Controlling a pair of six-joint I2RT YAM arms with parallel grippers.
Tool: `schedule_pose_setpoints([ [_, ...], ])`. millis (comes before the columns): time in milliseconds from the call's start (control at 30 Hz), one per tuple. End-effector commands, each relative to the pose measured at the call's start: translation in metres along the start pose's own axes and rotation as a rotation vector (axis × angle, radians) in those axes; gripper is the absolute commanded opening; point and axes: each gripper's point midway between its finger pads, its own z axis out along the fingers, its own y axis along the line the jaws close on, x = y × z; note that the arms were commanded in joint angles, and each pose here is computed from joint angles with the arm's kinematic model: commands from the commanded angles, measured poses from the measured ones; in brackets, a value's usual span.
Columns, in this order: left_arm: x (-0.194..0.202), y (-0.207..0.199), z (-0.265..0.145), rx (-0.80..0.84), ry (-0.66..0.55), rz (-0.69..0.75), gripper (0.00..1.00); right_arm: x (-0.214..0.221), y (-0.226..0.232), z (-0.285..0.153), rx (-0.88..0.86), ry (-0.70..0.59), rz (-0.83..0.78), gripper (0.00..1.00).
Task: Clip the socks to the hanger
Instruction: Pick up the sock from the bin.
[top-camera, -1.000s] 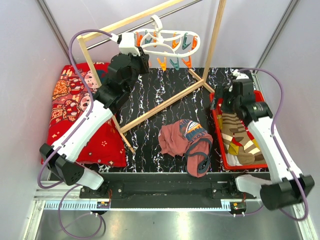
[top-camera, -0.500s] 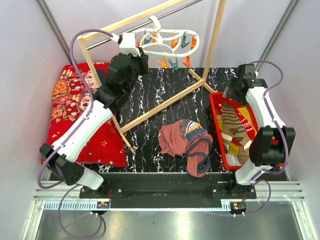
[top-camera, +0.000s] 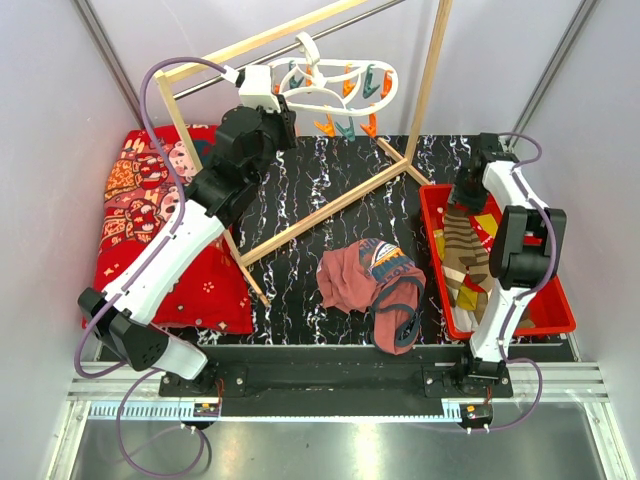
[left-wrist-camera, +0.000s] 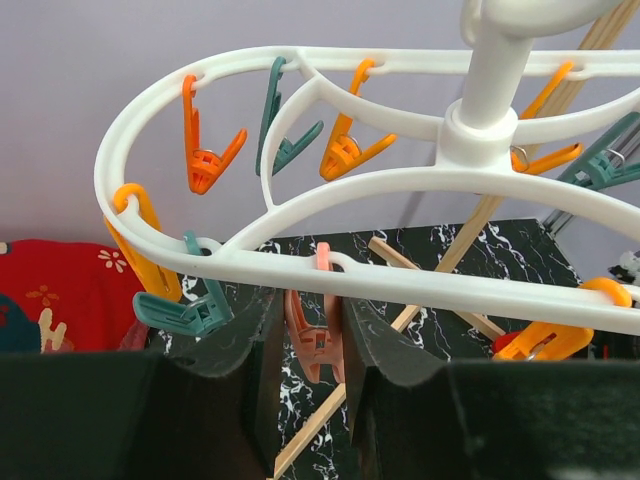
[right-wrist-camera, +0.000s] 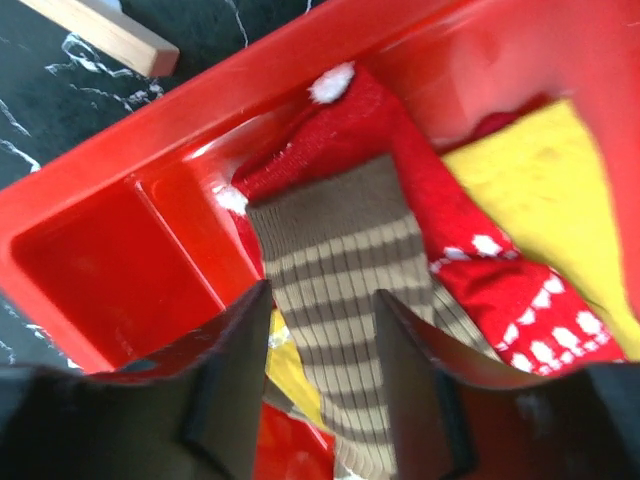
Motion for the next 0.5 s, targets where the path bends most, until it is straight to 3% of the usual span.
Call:
schedule_pose_setpoints([
  [0,-0.023,0.006,-0.009,-0.019,-0.037,0.005,0.0,-0.008,0.006,0.014,-0.037,0.005,-0.04,0.48],
  [233,-0.022,0.007,-0.009,-0.026,-0.031,0.011,0.0,0.009,-0.003,0.052,0.004,0.075,-0.073,0.36],
  [467,-0.021,0.008,-0.01,-0.026,-0.022,0.01,0.0,0.004,-0.009,0.035,0.02,0.033,-0.088,0.09],
])
